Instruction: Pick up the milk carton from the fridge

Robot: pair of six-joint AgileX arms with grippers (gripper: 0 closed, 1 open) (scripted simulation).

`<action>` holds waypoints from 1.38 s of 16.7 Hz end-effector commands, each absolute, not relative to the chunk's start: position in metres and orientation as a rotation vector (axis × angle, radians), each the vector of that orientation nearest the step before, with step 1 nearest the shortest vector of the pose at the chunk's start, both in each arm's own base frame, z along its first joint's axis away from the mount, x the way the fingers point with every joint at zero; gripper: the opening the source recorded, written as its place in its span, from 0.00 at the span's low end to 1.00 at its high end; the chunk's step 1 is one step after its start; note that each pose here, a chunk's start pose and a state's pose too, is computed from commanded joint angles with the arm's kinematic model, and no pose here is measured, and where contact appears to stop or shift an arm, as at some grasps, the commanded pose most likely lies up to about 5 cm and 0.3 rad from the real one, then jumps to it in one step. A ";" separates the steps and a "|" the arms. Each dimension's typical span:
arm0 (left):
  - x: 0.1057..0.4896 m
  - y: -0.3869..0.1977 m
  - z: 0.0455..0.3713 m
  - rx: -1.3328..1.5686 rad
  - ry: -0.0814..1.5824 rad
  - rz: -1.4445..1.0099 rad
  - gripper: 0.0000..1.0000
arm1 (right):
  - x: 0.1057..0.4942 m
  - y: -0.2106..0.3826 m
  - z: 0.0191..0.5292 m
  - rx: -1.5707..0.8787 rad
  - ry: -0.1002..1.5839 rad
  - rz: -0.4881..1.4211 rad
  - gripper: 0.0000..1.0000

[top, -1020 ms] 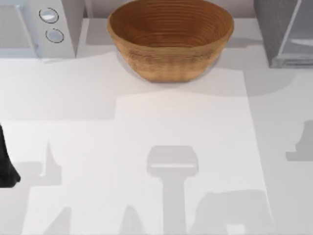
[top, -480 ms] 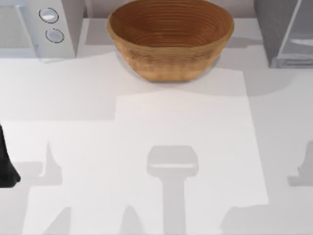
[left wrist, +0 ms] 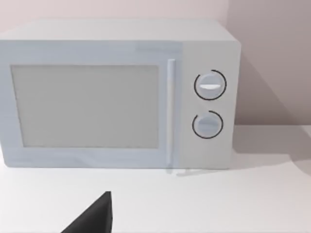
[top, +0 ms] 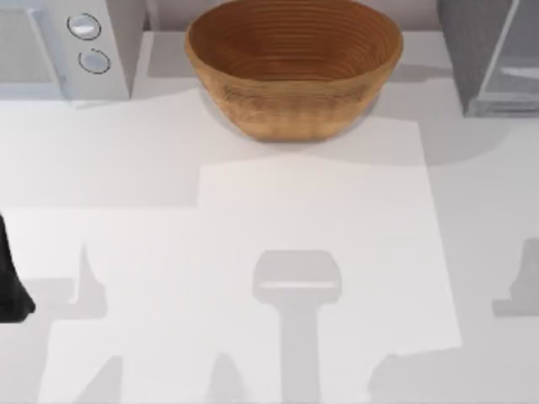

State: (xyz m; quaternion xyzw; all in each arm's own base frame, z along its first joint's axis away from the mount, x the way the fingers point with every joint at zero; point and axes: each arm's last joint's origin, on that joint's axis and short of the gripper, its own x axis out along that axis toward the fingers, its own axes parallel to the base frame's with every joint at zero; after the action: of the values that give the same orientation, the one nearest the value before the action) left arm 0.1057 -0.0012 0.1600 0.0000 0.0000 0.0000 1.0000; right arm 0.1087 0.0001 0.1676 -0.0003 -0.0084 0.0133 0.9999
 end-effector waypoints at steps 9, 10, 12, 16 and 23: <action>0.106 -0.001 0.160 0.000 0.000 0.000 1.00 | 0.171 0.019 0.198 -0.012 -0.045 0.272 0.00; 0.106 -0.001 0.160 0.000 0.000 0.000 1.00 | 0.183 0.022 0.195 -0.010 -0.032 0.308 0.00; 0.106 -0.001 0.160 0.000 0.000 0.000 1.00 | 0.207 0.031 0.183 -0.004 -0.002 0.382 0.00; 0.106 -0.001 0.160 0.000 0.000 0.000 1.00 | 0.246 0.049 0.144 0.012 0.044 0.524 0.00; 0.106 -0.001 0.160 0.000 0.000 0.000 1.00 | 0.275 0.074 0.080 0.013 0.016 0.715 0.00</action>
State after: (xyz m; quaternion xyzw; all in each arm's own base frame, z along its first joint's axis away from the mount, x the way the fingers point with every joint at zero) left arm 0.1057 -0.0012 0.1600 0.0000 0.0000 0.0000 1.0000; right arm 0.2748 0.0745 0.0801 0.0066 0.0078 0.3499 0.9367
